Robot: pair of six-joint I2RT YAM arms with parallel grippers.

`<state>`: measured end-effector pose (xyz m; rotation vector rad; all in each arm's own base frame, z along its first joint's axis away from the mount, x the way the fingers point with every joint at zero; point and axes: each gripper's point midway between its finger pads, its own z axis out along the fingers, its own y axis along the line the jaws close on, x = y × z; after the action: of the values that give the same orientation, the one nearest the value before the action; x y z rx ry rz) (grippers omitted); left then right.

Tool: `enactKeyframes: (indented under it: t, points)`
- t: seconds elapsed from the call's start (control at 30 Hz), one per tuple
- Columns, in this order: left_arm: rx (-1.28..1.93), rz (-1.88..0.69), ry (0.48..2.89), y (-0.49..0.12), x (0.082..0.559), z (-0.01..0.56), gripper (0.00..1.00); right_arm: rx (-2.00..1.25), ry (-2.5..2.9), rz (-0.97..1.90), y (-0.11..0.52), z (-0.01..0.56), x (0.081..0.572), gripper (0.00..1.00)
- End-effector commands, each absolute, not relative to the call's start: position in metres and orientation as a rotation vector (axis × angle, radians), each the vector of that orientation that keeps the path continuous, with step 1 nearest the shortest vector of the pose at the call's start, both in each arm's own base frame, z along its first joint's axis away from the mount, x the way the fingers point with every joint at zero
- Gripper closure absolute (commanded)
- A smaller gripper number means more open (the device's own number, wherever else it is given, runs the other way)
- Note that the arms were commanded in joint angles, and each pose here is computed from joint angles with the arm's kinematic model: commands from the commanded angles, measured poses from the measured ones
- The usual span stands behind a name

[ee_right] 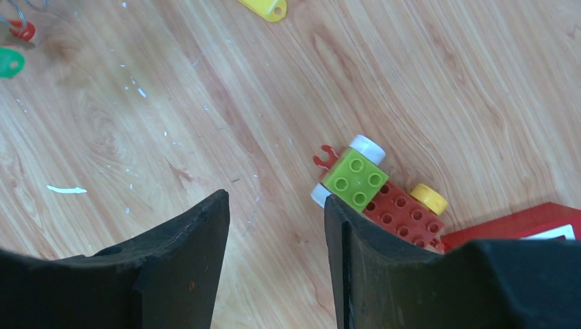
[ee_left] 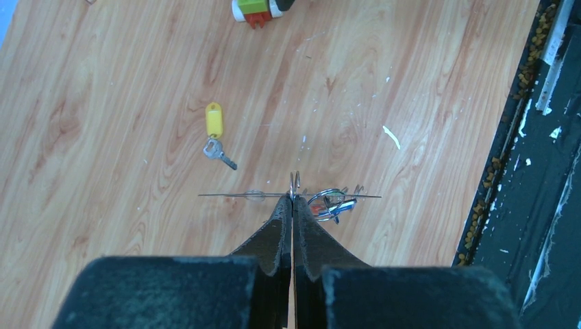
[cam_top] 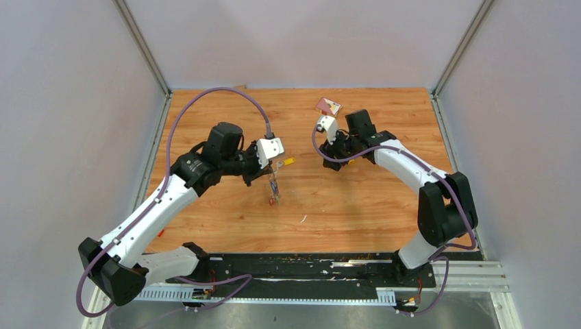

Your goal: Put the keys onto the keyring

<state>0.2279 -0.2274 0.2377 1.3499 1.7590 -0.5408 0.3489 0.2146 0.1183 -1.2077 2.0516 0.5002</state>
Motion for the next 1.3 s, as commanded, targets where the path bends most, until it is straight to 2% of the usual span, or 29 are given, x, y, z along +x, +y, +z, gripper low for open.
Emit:
enactKeyframes:
  t: [0.0,0.23,0.43,0.83,1.27]
  points:
    - [1.352,-0.492,1.694,-0.223,0.229,0.255,1.0,-1.259,2.031,0.478,0.215,0.13,0.36,0.47]
    - [1.343,-0.285,1.738,-0.191,0.235,0.255,1.0,-1.357,1.974,0.547,0.259,0.122,0.381,0.46]
    - [1.333,-0.224,1.78,-0.17,0.232,0.251,1.0,-1.501,1.918,0.616,0.303,0.099,0.39,0.46]
    - [1.312,-0.206,1.806,-0.158,0.23,0.247,1.0,-1.697,1.801,0.613,0.343,0.066,0.405,0.49]
    - [1.3,-0.208,1.79,-0.156,0.228,0.253,1.0,-1.746,1.769,0.678,0.367,0.057,0.41,0.52]
